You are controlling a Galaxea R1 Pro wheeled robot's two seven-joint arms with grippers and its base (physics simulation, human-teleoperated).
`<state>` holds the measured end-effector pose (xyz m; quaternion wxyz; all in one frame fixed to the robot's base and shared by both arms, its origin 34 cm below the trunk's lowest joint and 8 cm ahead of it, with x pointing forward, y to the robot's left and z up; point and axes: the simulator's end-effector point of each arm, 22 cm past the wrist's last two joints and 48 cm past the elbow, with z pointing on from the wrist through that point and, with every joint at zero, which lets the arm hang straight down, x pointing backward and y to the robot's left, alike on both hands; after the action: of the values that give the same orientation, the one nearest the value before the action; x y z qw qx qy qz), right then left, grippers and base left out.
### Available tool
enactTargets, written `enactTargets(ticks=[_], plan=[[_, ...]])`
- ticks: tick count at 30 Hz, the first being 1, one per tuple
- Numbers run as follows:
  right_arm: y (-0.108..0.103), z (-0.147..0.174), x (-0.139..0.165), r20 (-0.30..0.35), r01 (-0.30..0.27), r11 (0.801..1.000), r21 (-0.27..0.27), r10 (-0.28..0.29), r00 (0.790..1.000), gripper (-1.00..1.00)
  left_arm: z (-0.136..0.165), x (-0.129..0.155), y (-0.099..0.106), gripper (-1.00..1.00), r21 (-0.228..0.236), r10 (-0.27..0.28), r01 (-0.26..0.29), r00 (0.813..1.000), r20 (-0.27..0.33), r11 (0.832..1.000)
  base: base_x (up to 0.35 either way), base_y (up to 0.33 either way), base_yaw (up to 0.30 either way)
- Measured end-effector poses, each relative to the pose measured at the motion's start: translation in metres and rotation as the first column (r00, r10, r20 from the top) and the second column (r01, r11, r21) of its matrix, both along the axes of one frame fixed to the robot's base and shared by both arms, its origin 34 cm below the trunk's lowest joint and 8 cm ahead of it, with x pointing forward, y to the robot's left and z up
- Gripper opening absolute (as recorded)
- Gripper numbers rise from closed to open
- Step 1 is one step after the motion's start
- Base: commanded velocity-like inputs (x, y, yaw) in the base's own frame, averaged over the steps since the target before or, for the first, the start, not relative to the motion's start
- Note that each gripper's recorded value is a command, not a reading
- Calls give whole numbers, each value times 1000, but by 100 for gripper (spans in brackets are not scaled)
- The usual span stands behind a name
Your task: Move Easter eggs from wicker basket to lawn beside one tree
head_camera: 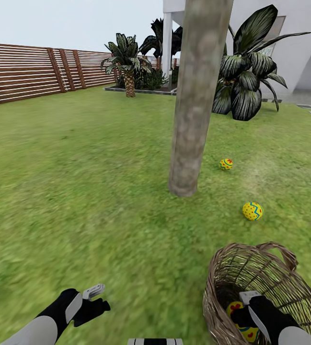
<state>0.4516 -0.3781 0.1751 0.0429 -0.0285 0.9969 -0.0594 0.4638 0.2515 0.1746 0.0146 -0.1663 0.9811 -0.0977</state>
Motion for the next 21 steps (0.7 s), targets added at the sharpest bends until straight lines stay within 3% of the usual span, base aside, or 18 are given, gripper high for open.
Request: enactTargets(ticks=[21], plan=[[1,-7,-5,-17,-1,1000,1,1,1000,100,-7,-5,-5,100,-6,-2,2,1000,-16,1000,0,0,0]])
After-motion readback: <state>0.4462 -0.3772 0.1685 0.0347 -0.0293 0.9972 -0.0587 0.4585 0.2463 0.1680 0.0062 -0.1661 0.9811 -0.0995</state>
